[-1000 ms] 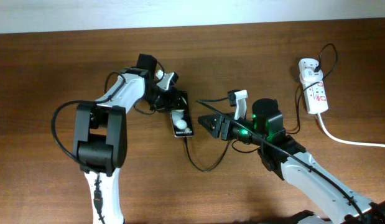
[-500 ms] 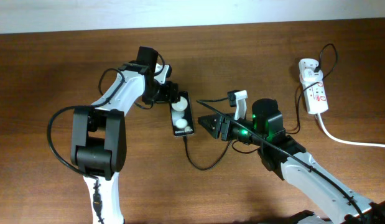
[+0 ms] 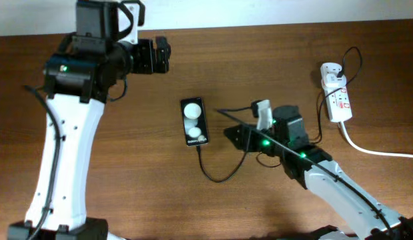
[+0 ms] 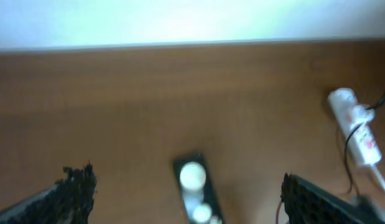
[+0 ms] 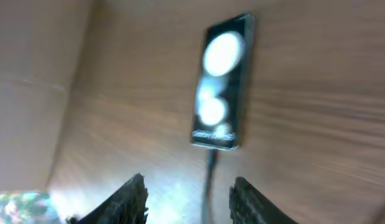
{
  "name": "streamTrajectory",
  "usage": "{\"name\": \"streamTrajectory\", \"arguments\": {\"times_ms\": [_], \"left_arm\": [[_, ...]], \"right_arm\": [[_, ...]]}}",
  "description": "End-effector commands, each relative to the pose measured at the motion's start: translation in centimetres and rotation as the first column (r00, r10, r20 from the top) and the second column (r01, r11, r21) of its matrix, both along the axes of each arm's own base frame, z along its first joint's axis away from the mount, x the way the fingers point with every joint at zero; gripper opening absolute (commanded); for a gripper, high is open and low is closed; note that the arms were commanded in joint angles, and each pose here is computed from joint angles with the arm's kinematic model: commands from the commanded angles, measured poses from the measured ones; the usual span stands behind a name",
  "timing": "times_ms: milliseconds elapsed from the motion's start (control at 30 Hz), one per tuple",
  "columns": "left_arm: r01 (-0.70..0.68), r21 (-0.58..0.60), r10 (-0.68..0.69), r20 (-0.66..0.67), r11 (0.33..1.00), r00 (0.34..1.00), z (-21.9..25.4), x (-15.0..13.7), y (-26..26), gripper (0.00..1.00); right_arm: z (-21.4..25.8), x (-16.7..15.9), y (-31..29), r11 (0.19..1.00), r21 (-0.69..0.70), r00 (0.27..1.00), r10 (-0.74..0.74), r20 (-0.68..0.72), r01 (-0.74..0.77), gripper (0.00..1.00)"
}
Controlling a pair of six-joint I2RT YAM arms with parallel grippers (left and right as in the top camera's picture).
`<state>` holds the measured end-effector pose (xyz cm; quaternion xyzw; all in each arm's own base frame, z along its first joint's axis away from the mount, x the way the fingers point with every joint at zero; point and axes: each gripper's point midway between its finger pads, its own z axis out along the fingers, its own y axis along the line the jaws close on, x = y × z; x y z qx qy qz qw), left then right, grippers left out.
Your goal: Plug charger to phone and switch on socket
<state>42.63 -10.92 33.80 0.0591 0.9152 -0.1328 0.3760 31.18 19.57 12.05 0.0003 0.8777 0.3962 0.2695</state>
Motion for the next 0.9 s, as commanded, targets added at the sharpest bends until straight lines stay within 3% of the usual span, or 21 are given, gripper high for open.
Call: {"name": "streamTrajectory", "arguments": {"times_ms": [0, 67, 200, 367, 533, 700, 867], "left_arm": [[-0.007, 0.016, 0.008, -0.048, 1.000, 0.999, -1.4, -0.2, 0.3, 0.99], [-0.007, 0.016, 0.008, -0.048, 1.000, 0.999, -1.4, -0.2, 0.3, 0.99], [-0.007, 0.016, 0.008, -0.048, 1.000, 0.999, -1.4, -0.2, 0.3, 0.99], [-0.007, 0.016, 0.008, -0.048, 1.000, 0.999, -1.4, -0.2, 0.3, 0.99], [-0.007, 0.016, 0.008, -0.048, 1.000, 0.999, -1.4, -0.2, 0.3, 0.99], [-0.007, 0.016, 0.008, -0.048, 1.000, 0.999, -1.4, -0.2, 0.3, 0.99], [-0.007, 0.016, 0.008, -0.048, 1.000, 0.999, -1.4, -0.2, 0.3, 0.99]], "right_arm": [[1.7, 2.1, -4.4, 0.988, -0.153, 0.999, -0.034, 0.013, 0.036, 0.45], [3.7, 3.7, -10.3, 0.945, -0.280, 0.983, -0.183, -0.013, 0.172, 0.35], [6.3, 5.8, -18.0, 0.883, -0.278, 0.922, -0.385, 0.032, 0.378, 0.05], [6.6, 5.7, -27.9, 0.753, -0.268, 0.791, -0.608, 0.063, 0.600, 0.04], [2.7, 7.3, -37.5, 0.584, -0.207, 0.600, -0.799, 0.020, 0.785, 0.04], [-2.3, 11.1, -39.4, 0.592, -0.135, 0.596, -0.803, -0.019, 0.794, 0.04], [-1.0, 14.8, -41.4, 0.614, -0.130, 0.616, -0.787, -0.030, 0.778, 0.04]]}}
